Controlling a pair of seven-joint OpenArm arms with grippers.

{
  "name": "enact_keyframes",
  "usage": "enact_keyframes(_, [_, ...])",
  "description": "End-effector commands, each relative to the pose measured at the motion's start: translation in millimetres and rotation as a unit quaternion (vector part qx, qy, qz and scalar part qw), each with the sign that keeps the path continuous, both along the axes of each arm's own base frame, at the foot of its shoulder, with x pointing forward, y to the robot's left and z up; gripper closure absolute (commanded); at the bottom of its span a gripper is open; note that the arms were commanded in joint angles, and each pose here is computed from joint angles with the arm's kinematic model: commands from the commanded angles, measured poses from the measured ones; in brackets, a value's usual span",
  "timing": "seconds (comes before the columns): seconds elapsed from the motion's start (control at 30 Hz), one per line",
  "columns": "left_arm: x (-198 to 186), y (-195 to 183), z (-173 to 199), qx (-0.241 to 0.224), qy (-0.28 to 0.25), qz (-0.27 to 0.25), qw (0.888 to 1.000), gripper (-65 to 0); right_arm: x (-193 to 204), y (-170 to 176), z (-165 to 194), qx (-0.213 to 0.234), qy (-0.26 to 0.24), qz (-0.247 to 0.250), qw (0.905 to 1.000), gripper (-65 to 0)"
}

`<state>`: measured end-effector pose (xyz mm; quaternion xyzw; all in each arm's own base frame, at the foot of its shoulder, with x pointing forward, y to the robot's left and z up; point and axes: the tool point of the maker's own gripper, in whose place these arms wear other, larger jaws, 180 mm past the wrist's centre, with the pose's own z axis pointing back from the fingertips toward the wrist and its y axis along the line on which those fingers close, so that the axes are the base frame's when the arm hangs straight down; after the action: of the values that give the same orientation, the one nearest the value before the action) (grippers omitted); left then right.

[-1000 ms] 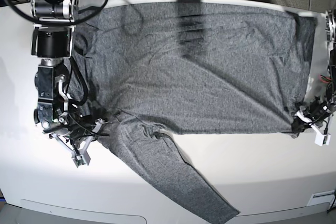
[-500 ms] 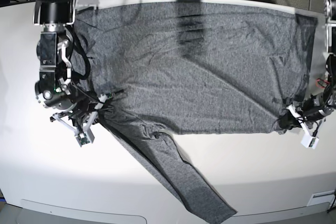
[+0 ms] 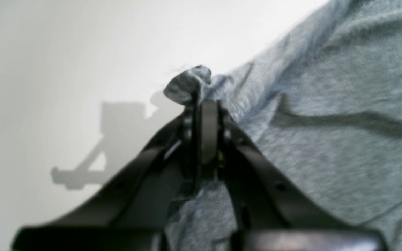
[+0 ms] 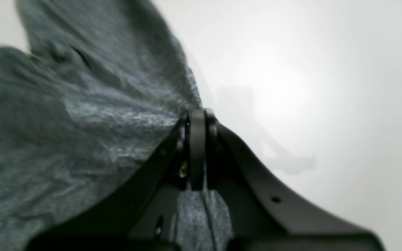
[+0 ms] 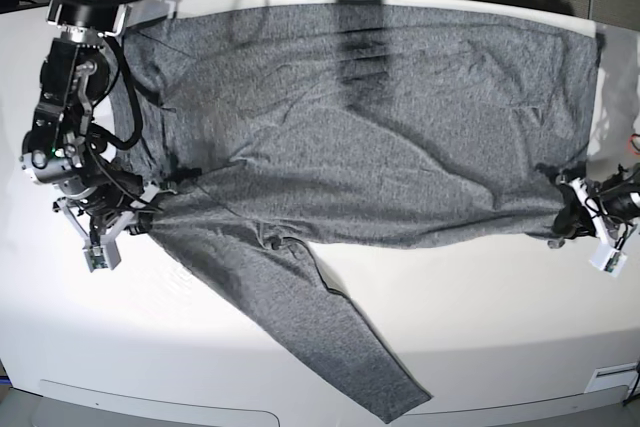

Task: Fold the T-shirt properly
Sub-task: 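Lift both edges and fold the shirt lengthwise toward the collar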

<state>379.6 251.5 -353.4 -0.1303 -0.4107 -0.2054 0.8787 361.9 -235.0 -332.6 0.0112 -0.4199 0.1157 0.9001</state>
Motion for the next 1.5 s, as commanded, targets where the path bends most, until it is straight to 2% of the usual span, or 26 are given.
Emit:
enact_keyframes(0.0, [12, 4, 24, 0.001, -0.031, -0.003, 1.0, -0.6, 11, -2, 22, 0.001, -0.036, 0.005, 0.9993, 0.0])
enact_keyframes(0.2, [10, -1, 27, 0.014, -0.024, -0.014, 1.0, -0.6, 3, -2, 29, 0.0, -0.044, 0.007, 0.999, 0.0])
enact_keyframes(0.3, [12, 3, 26, 0.007, -0.013, 0.01, 1.0, -0.6, -7, 1, 31, -0.009, -0.046, 0.013, 0.9988, 0.0])
enact_keyframes(0.63, [12, 26, 72, -0.064, -0.027, 0.059, 0.996, -0.6, -29, 3, 18, -0.015, -0.027, 0.017, 0.9994, 0.0])
enact_keyframes(0.77, [-3, 20, 83, -0.053, -0.044, 0.046, 0.997, -0.6, -29, 8, 20, 0.0, -0.031, 0.019, 0.9993, 0.0])
enact_keyframes(0.93, [-31, -4, 77, -0.033, -0.039, 0.007, 0.999, -0.4, -28, 16, 24, 0.026, -0.04, 0.027, 0.9985, 0.0])
enact_keyframes(1.0, [-40, -6, 70, -0.012, -0.033, 0.001, 0.999, -0.4, -29, 17, 24, 0.024, -0.039, 0.029, 0.9985, 0.0])
enact_keyframes(1.1, [-44, 2, 67, 0.009, -0.028, 0.027, 0.999, -0.4, -36, 20, 26, 0.017, -0.042, 0.039, 0.9982, 0.0])
enact_keyframes(1.33, [-65, 7, 68, 0.022, -0.023, 0.032, 0.999, -0.4, -53, 29, 38, 0.0, -0.054, 0.054, 0.9971, 0.0])
enact_keyframes(1.47, [-84, -4, 60, 0.027, -0.008, 0.016, 0.999, -0.4, -61, 18, 39, -0.007, -0.052, 0.04, 0.9978, 0.0])
